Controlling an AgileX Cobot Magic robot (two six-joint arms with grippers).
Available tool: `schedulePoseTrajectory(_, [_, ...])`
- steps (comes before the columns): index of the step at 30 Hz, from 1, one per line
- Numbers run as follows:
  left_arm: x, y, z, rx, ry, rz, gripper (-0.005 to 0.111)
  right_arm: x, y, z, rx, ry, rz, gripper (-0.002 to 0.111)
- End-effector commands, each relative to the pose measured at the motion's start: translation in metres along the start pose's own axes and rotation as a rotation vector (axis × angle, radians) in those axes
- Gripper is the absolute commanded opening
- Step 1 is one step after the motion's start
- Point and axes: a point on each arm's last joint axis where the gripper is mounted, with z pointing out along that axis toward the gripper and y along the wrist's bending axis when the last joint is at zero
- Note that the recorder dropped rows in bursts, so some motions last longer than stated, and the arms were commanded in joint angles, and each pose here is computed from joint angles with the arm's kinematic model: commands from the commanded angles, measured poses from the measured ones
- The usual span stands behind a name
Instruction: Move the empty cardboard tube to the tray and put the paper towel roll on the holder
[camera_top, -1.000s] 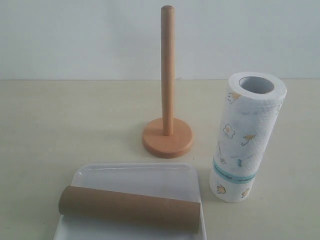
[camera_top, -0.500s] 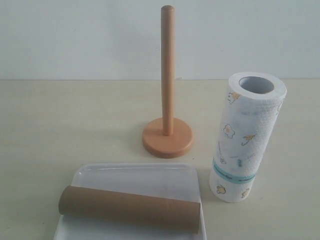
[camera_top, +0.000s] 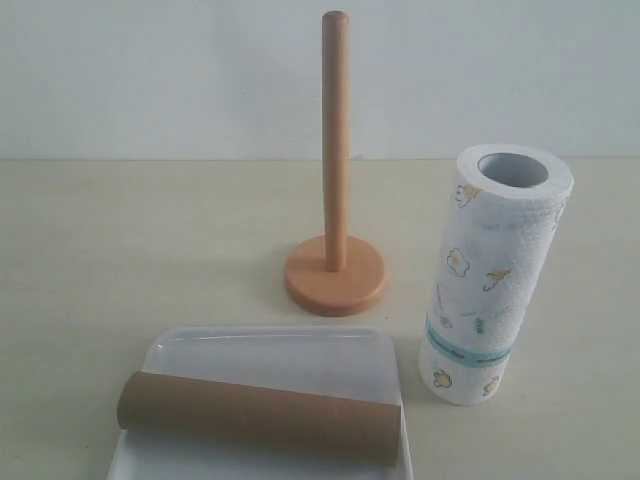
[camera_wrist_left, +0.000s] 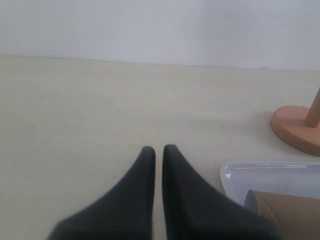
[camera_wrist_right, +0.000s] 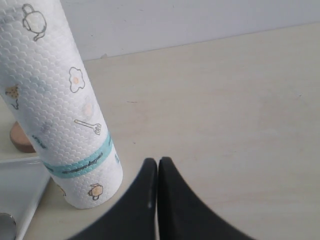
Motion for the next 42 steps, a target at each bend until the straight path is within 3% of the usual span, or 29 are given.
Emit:
schedulePoseTrajectory(1, [0.001, 0.000, 0.000, -0.003, 0.003, -0.007, 0.005, -0.001, 0.000, 0.000, -0.004, -0.008, -0.005, 0.000])
schedulePoseTrajectory(16, [0.001, 0.000, 0.000, -0.003, 0.003, -0.007, 0.005, -0.003, 0.000, 0.000, -0.005, -0.039, -0.069, 0.000])
schedulePoseTrajectory(25, [0.001, 0.000, 0.000, -0.003, 0.003, -0.005, 0.005, -0.027, 0.014, -0.006, -0.137, -0.317, -0.125, 0.000])
schedulePoseTrajectory(34, [0.001, 0.000, 0.000, -0.003, 0.003, -0.005, 0.005, -0.070, 0.038, -0.048, -0.454, -0.977, -0.104, 0.000])
schedulePoseTrajectory(37, [0.001, 0.000, 0.000, -0.003, 0.003, -0.005, 0.005, -0.084, 0.035, -0.061, -0.456, -1.099, -0.021, 0.000])
schedulePoseTrajectory(42, [0.001, 0.000, 0.000, -0.003, 0.003, -0.005, 0.005, -0.118, 0.028, -0.078, -0.355, -1.120, 0.101, 0.000])
